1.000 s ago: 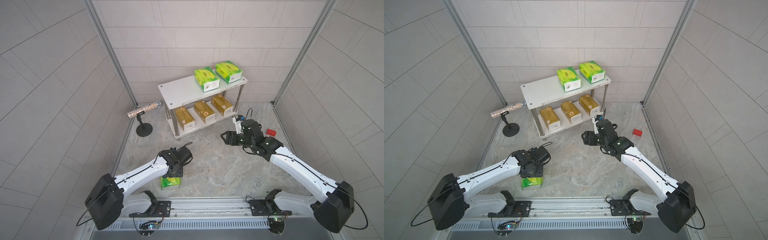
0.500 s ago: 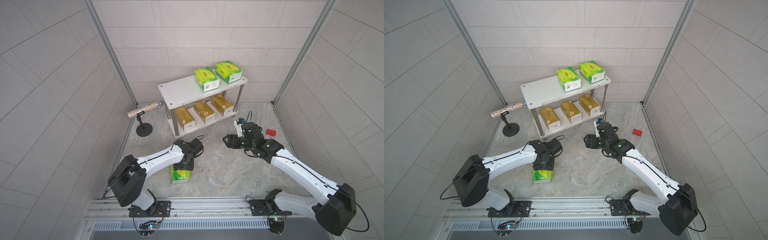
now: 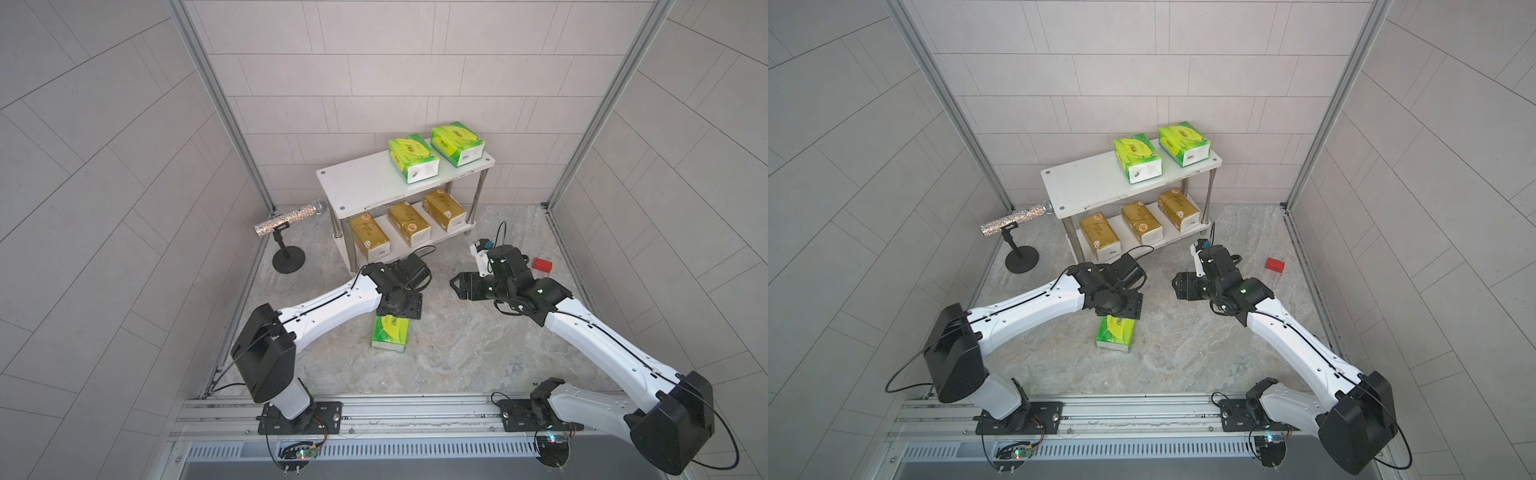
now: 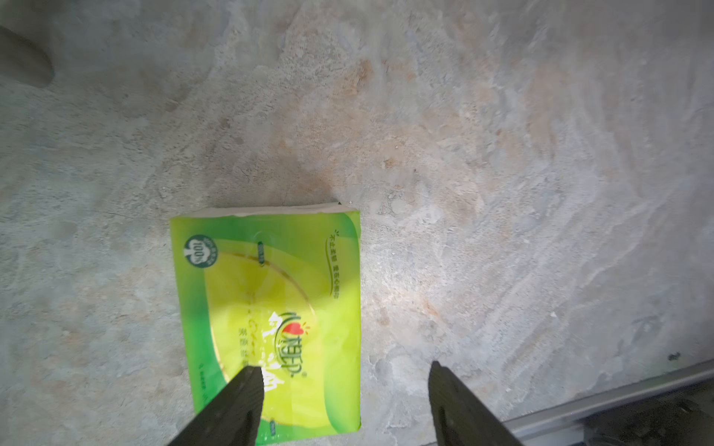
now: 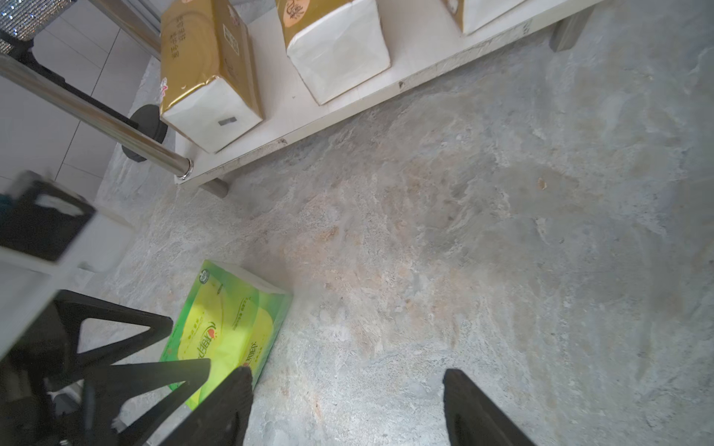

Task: Place the tissue boxes on the shelf by color
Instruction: Adjust the box of tissues at the center of the board, then pick up the box of tissues from the center of the board.

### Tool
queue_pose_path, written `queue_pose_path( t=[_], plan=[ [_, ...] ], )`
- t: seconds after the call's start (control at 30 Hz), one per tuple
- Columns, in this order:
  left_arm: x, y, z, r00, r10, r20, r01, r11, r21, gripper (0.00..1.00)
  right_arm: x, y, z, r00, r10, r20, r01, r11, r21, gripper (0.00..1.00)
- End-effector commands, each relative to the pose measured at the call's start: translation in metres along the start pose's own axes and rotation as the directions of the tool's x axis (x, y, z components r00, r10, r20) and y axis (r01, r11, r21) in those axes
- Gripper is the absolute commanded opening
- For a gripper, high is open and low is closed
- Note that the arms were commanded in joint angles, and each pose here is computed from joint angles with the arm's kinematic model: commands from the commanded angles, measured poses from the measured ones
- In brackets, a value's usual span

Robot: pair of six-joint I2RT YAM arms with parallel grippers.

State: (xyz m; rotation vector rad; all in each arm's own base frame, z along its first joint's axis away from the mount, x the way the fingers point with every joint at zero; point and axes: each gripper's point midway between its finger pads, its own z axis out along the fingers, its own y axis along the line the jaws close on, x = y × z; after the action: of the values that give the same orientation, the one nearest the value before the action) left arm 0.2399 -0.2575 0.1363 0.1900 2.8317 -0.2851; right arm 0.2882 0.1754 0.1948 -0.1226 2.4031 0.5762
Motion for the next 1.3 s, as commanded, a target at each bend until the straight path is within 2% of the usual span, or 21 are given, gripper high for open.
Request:
queue_pose_path(
  t=[0.0,0.13,0.27,0.37,0.5,0.73,1.07,1.27],
  plan=[
    [0.016,0.032,-0.012,1.0,0.001,0.005,-0.001,0.997,-0.073,0.77,0.016,0.016,0.007,0.999,0.011,-0.049,-0.014,0.998,-0.063,0.81],
    [0.03,0.071,-0.021,0.999,-0.029,0.036,0.034,0.988,-0.15,0.78,0.027,0.034,0.016,0.998,0.038,-0.056,-0.043,0.995,-0.095,0.81],
    [0.042,0.105,-0.024,0.995,-0.086,0.059,0.095,0.981,-0.17,0.8,0.045,0.045,0.03,0.992,0.098,-0.083,-0.107,0.989,-0.1,0.81],
    [0.049,0.118,-0.021,0.988,-0.137,0.07,0.146,0.979,-0.14,0.8,0.059,0.052,0.046,0.98,0.165,-0.108,-0.178,0.977,-0.121,0.81],
    [0.053,0.13,-0.022,0.984,-0.156,0.082,0.167,0.975,-0.147,0.81,0.074,0.059,0.064,0.972,0.185,-0.146,-0.201,0.974,-0.106,0.82],
    [0.055,0.133,-0.017,0.98,-0.186,0.075,0.195,0.972,-0.135,0.81,0.081,0.067,0.083,0.96,0.229,-0.158,-0.25,0.96,-0.125,0.82],
    [0.049,0.13,-0.003,0.977,-0.205,0.063,0.211,0.97,-0.12,0.82,0.097,0.101,0.113,0.933,0.276,-0.231,-0.324,0.923,-0.209,0.81],
    [0.043,0.115,0.004,0.979,-0.199,0.047,0.202,0.978,-0.047,0.83,0.1,0.107,0.128,0.926,0.283,-0.248,-0.341,0.912,-0.23,0.76]
  ],
)
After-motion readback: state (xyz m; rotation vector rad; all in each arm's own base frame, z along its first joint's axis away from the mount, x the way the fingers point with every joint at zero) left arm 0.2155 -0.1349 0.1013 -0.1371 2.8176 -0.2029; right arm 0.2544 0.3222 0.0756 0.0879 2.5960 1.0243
